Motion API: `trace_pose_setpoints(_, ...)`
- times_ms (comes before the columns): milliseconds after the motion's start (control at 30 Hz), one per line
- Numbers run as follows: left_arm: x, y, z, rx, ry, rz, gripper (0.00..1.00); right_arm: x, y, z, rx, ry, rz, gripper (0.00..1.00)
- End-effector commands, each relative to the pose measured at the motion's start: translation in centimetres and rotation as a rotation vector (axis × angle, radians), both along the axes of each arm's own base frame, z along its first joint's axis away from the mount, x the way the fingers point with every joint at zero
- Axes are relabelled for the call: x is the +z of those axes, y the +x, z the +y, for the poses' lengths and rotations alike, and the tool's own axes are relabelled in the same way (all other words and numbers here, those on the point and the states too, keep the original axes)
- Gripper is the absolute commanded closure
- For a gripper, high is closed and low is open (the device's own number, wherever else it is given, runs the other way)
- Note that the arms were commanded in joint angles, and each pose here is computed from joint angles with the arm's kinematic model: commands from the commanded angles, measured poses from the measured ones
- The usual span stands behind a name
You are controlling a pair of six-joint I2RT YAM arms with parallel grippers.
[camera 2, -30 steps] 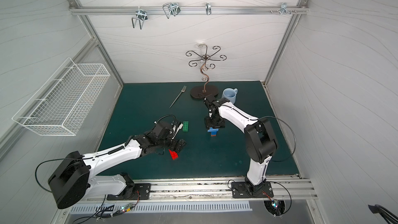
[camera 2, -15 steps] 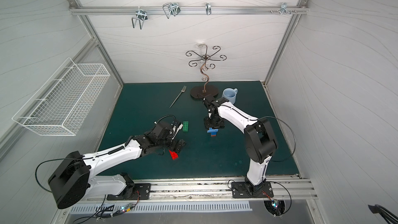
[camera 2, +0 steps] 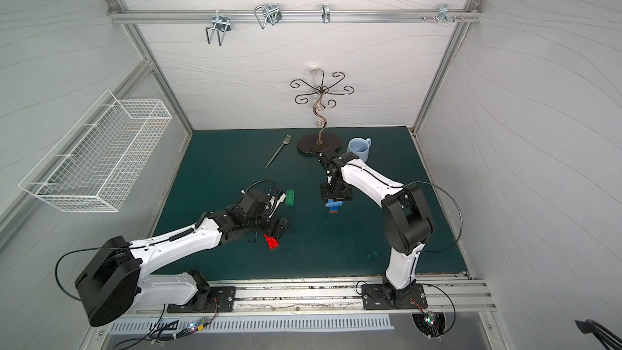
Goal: Assemble a spoon with lego
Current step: Assemble the lego brick with the lego brick.
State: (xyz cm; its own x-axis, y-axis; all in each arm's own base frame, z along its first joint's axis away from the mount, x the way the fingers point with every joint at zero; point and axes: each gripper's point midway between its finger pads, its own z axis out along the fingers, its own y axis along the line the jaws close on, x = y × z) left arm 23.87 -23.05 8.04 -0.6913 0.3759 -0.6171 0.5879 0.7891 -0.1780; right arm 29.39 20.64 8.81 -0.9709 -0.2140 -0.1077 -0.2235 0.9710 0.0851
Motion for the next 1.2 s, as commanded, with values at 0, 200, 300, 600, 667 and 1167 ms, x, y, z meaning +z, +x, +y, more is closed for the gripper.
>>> trace_pose_setpoints(0,0.6,0.3,-0.3,0.000,-0.011,-0.022,0.03,-1.0,-0.4,-0.4,0.004,-0.018,0.032,0.38)
trace_pose_setpoints(200,0.6,0.3,-0.3,0.002,-0.011,-0.024,0.03,-1.7,-0.6,-0.6,0.019,-0.029,0.051,0.38)
trace_pose_setpoints(300,0.5,0.3,-0.2,0.004,-0.011,-0.023,0.03,-2.2,-0.7,-0.5,0.024,-0.026,0.072,0.38)
trace_pose_setpoints(600,0.5,0.3,-0.2,0.005,-0.010,-0.024,0.03,-3.1,-1.1,-0.5,0.020,-0.039,0.107,0.39)
trace_pose_setpoints(667,0.5,0.3,-0.3,0.005,-0.013,-0.025,0.03,-3.2,-1.0,-0.2,0.013,-0.037,0.100,0.39)
trace_pose_setpoints(1167,0.4,0.3,-0.2,0.007,-0.009,-0.023,0.03,-3.2,-1.1,-0.1,0.003,-0.014,0.091,0.37)
